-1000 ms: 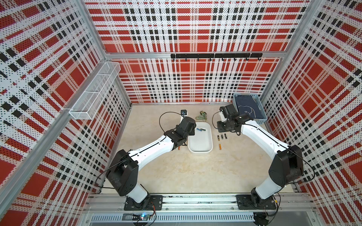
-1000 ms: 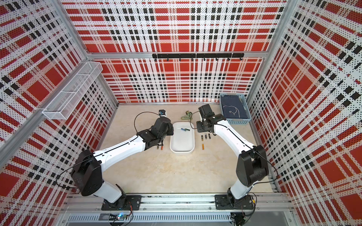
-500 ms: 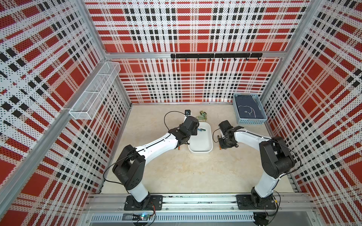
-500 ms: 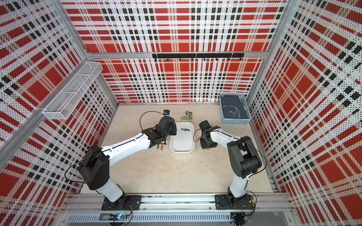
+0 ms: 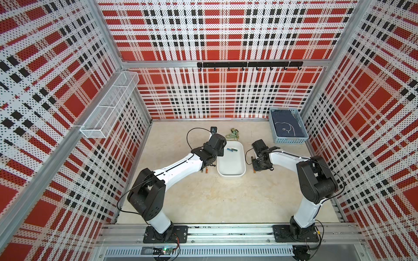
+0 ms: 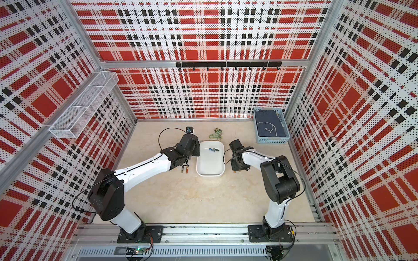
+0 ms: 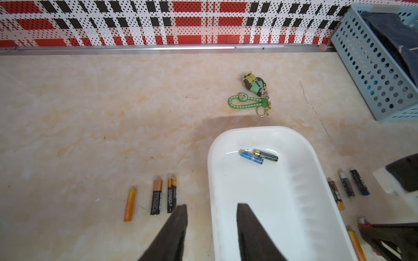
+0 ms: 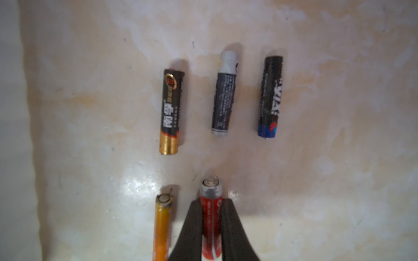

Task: Take the batteries out of the storage box
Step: Place the battery at the center of the board.

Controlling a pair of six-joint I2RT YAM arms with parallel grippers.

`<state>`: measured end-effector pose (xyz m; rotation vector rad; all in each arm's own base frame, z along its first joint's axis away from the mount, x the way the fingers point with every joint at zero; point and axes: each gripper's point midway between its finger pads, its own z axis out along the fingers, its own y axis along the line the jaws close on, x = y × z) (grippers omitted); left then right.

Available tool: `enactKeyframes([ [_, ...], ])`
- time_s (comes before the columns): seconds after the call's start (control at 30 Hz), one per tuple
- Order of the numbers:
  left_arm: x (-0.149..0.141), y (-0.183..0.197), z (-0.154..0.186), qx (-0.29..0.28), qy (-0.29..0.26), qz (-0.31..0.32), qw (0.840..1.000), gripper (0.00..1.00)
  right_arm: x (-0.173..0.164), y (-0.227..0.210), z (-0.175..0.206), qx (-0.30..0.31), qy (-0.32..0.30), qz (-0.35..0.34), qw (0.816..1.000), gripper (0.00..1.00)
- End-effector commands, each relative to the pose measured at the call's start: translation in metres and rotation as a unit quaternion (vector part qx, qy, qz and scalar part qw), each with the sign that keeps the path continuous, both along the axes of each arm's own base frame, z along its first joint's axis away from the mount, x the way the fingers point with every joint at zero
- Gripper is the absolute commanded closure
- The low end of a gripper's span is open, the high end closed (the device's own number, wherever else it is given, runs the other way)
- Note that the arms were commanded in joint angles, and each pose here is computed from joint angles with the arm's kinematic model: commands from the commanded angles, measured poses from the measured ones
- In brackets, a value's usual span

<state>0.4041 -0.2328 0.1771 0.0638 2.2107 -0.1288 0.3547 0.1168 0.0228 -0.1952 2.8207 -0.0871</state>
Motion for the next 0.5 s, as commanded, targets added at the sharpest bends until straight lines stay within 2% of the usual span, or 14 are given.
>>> enactKeyframes([
  [0.0,0.003,0.008,0.014,0.001,-0.008,0.001,1.000,0.58,-0.005,-0.002,-0.004,-0.001,0.003,-0.011,1.000,0.91],
  [0.13,0.003,0.005,0.014,0.016,-0.007,-0.023,1.000,0.57,-0.008,-0.004,-0.002,0.000,0.000,-0.017,1.000,0.90],
  [0.3,0.007,-0.004,0.005,0.059,-0.001,-0.063,0.996,0.56,-0.007,-0.004,0.004,0.004,-0.009,-0.023,1.000,0.77],
  [0.33,0.008,-0.007,0.005,0.068,0.000,-0.079,0.995,0.56,-0.006,-0.003,0.008,0.009,-0.015,-0.024,1.000,0.72],
  [0.47,0.013,-0.028,0.001,0.109,0.014,-0.151,0.982,0.55,0.002,0.006,0.029,0.038,-0.047,-0.015,0.998,0.66],
])
